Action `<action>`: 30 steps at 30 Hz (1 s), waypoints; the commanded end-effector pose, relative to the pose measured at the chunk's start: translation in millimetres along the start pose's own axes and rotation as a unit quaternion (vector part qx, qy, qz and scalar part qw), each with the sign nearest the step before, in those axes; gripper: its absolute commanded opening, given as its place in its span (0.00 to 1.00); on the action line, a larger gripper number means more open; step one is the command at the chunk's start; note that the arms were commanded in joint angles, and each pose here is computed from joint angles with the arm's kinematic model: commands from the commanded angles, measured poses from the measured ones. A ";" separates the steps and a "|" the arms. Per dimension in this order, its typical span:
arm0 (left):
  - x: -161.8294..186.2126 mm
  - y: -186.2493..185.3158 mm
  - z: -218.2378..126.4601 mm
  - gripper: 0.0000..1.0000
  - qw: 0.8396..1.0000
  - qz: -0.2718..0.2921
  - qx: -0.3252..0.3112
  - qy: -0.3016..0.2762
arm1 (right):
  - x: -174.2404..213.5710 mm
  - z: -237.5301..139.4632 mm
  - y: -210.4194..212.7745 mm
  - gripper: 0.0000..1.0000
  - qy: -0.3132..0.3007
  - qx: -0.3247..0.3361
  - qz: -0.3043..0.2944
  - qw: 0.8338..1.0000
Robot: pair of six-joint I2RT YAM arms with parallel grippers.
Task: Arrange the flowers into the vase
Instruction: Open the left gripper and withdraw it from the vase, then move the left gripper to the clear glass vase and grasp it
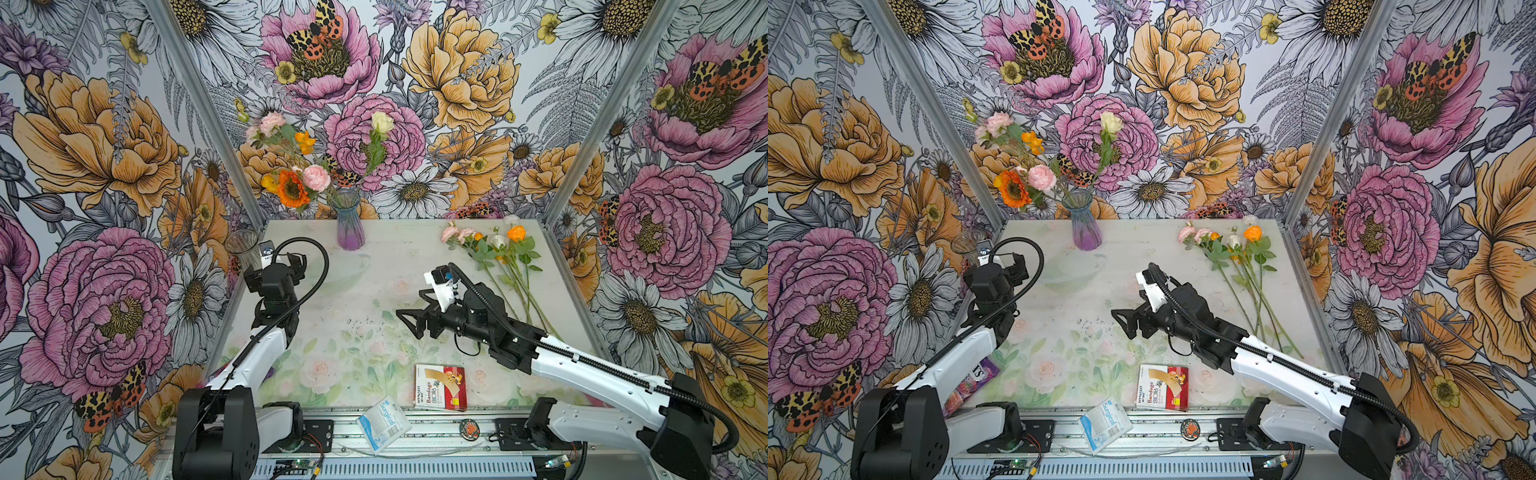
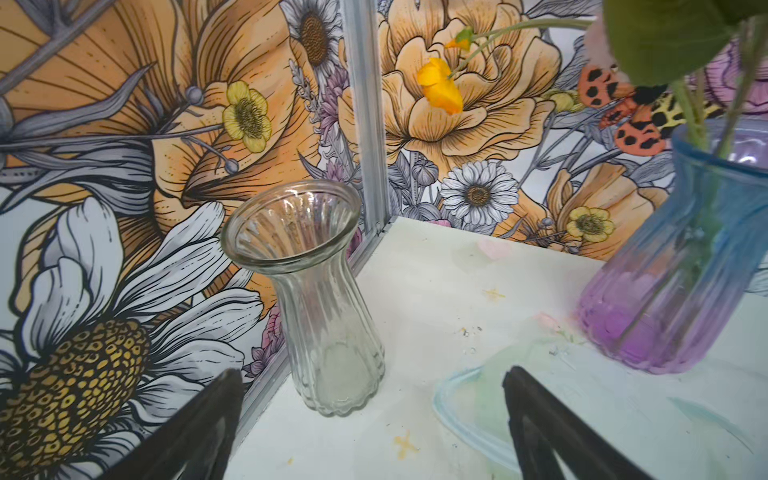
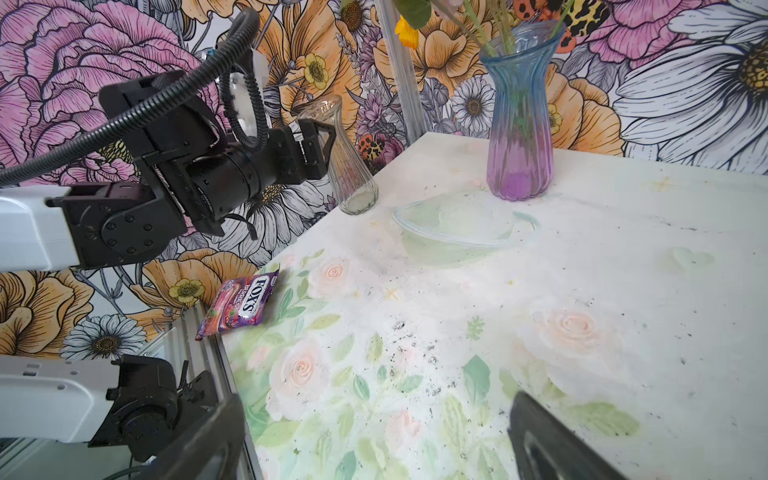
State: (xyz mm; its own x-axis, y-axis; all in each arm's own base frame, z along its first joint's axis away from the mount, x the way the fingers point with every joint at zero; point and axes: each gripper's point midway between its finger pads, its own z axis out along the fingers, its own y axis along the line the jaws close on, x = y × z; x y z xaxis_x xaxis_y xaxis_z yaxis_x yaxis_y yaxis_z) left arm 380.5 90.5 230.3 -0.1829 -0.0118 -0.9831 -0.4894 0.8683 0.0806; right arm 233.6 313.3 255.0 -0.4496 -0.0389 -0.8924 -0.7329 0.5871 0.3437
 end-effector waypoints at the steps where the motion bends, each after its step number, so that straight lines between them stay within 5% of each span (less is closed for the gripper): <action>1: -2.4 13.4 11.6 0.99 0.999 -0.027 -0.010 -0.025 | -12.7 3.3 5.9 0.99 -0.015 -0.008 -0.009 1.000; 15: 15.9 39.4 55.9 0.99 0.998 -0.029 -0.041 -0.025 | -15.6 29.1 11.4 0.99 -0.012 -0.030 -0.045 0.998; 30: 23.1 23.8 93.0 0.99 0.996 -0.005 0.018 -0.082 | -2.1 47.9 -0.2 1.00 -0.001 -0.019 -0.032 0.999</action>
State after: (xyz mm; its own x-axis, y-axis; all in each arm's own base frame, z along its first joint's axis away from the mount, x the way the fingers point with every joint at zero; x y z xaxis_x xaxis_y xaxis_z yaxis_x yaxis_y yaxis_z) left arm 430.2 159.5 162.4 -0.1461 0.0112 -0.9892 -0.4958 0.8645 0.0830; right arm 255.3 346.1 231.9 -0.4223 -0.0960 -0.9014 -0.7668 0.5681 0.2987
